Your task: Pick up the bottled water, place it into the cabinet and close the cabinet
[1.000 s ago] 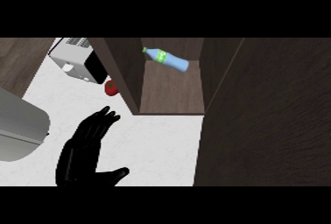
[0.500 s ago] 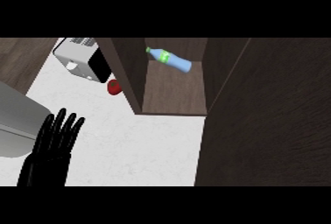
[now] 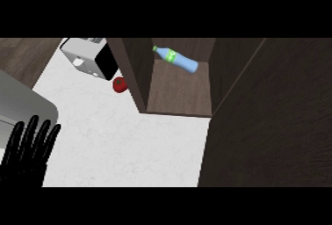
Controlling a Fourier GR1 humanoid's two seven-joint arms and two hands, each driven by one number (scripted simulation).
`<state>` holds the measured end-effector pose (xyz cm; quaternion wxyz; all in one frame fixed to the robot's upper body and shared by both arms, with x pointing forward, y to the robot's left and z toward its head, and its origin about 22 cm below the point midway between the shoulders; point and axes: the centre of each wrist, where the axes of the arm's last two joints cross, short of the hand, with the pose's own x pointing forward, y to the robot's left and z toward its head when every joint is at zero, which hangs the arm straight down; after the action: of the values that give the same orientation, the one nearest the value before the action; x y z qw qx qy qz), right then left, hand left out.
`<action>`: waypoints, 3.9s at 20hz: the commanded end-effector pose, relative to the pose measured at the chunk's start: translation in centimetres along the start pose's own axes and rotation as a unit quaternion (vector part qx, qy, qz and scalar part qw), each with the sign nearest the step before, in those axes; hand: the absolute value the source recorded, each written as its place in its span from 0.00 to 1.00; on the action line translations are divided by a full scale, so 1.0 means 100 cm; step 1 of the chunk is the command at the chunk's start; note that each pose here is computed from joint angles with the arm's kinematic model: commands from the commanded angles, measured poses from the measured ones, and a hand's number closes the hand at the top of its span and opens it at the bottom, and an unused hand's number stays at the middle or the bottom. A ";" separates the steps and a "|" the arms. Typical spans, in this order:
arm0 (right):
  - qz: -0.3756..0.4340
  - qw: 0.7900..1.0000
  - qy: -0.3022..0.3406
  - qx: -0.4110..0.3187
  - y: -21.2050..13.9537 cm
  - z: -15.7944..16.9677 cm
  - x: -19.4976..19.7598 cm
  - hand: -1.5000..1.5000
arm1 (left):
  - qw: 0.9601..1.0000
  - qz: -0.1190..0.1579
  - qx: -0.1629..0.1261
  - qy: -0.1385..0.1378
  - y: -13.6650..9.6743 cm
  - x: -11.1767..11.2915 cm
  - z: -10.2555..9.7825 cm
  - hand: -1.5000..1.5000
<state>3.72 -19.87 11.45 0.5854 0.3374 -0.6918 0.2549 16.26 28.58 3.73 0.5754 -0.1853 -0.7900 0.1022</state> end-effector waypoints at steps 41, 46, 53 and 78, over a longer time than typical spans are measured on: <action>0.147 0.969 0.005 0.198 -0.024 -0.052 0.021 1.00 | 0.997 -0.005 -0.077 0.011 0.043 0.049 -0.005 0.00; 0.104 0.975 0.008 0.194 -0.024 -0.052 0.011 1.00 | 0.997 -0.005 -0.080 0.005 0.045 0.050 -0.007 0.00; 0.054 0.977 -0.009 0.206 -0.022 -0.052 0.004 1.00 | 0.995 -0.002 -0.103 0.001 0.043 0.054 -0.014 0.00; 0.173 0.977 0.098 0.071 -0.087 -0.121 -0.012 1.00 | 0.994 0.000 -0.109 0.002 0.052 0.059 -0.021 0.00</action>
<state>15.98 -17.83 12.74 0.5351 0.2496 -0.6681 0.4527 17.41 35.56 7.45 0.5557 -0.2447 -0.7944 0.0168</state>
